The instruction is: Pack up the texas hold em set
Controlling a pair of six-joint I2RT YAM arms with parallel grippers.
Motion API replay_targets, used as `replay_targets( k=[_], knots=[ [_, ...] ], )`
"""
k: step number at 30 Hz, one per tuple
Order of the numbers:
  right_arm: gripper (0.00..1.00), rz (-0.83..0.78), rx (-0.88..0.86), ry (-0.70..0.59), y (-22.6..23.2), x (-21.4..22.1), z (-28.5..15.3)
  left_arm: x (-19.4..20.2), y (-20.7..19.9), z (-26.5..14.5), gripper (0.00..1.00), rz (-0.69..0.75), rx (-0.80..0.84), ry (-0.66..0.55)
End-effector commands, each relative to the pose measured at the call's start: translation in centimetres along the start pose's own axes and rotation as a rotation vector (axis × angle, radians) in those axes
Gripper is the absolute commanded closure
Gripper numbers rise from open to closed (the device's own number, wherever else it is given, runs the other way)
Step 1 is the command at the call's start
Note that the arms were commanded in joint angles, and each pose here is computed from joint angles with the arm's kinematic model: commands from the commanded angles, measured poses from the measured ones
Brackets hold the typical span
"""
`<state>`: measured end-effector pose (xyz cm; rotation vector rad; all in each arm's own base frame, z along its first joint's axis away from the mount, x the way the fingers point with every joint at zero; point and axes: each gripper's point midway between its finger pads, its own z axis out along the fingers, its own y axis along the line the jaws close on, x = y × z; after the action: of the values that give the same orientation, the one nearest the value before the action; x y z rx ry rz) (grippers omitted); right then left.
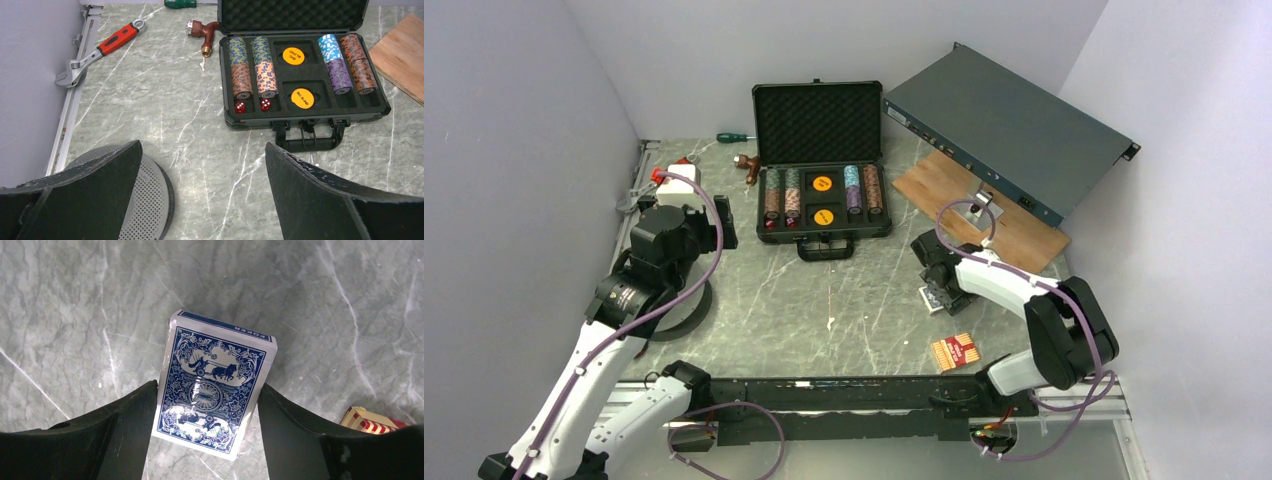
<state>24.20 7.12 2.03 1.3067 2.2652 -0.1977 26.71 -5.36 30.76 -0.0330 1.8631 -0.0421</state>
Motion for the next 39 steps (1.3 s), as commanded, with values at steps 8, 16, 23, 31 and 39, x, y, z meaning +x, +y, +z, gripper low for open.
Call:
replay_targets(
  k=[8,16,23,31,39],
  knots=[
    [0.55,-0.39,-0.278,0.028,7.0,3.4,-3.6,-1.5,-0.4,-0.3,0.0,-0.015,0.024,-0.052],
    [0.55,-0.449,-0.278,0.054,8.2,6.0,-5.3,-1.4,-0.4,-0.3,0.0,-0.014,0.025,-0.05],
    [0.4,-0.307,-0.271,0.189,8.5,9.9,-6.3,-1.6,-0.4,-0.4,0.0,-0.017,0.026,-0.058],
    [0.0,-0.368,-0.305,0.177,10.6,11.0,-8.8,-1.4,-0.5,-0.3,0.0,-0.009,0.032,-0.056],
    [0.0,-0.473,-0.44,-0.091,14.4,3.8,-12.5,-0.4,-3.3,1.0,0.0,0.034,0.167,-0.016]
  ],
)
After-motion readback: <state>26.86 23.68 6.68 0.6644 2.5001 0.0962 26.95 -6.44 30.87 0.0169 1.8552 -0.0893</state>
